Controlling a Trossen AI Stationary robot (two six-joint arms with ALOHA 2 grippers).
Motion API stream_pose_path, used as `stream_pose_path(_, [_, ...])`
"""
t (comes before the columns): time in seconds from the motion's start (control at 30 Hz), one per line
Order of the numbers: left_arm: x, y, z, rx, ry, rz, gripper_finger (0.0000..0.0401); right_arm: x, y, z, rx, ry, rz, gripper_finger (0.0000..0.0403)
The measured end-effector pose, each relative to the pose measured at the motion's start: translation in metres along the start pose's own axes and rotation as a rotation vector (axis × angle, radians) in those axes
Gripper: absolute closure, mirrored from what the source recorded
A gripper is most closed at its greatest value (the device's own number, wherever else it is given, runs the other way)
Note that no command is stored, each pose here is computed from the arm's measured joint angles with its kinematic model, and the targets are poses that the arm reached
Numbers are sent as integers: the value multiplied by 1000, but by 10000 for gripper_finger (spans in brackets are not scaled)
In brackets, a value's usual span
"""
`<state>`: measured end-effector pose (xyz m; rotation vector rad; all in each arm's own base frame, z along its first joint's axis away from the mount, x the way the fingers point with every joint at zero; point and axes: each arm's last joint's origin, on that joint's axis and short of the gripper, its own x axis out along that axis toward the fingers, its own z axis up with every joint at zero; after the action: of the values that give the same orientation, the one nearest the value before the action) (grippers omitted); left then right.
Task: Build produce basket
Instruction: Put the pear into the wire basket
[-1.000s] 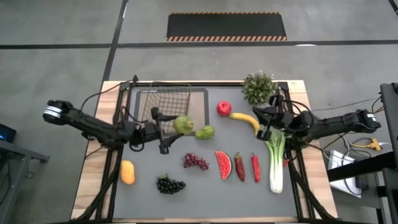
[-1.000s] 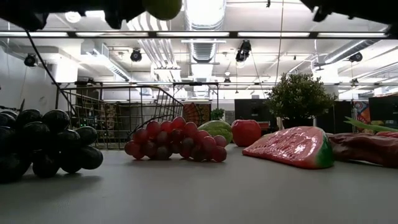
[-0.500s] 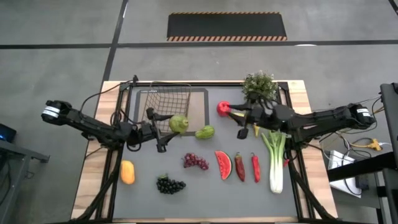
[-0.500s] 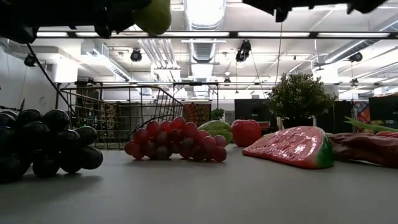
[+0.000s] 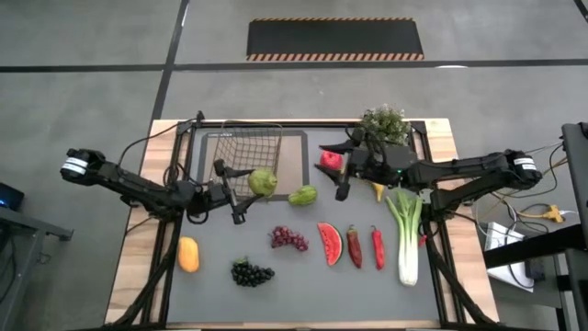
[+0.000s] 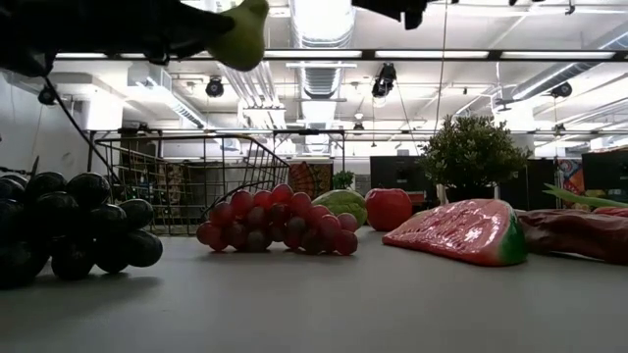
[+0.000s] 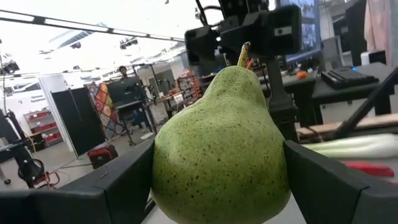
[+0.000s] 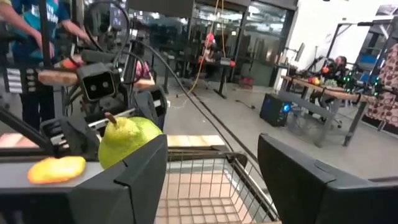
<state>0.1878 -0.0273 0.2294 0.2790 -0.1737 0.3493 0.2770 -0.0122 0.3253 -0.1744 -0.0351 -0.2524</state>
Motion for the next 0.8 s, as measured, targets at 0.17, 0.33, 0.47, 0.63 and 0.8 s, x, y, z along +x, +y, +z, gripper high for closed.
stream_pose_path(0.17, [-5,3,-2,-5,-3,4,99,14,2,9,-7,25,31,161])
stream_pose_path(0.33, [-7,4,-2,-8,-6,10,99,32,10,9,1,32,160,163])
stream_pose_path(0.47, [-7,4,-2,-7,0,29,99,46,16,5,-8,36,201,159])
stream_pose_path(0.63, [-7,5,-2,-11,3,56,99,68,23,-4,-20,62,225,161])
stream_pose_path(0.8, [-7,6,0,-27,-13,70,99,92,30,-11,-32,63,226,167])
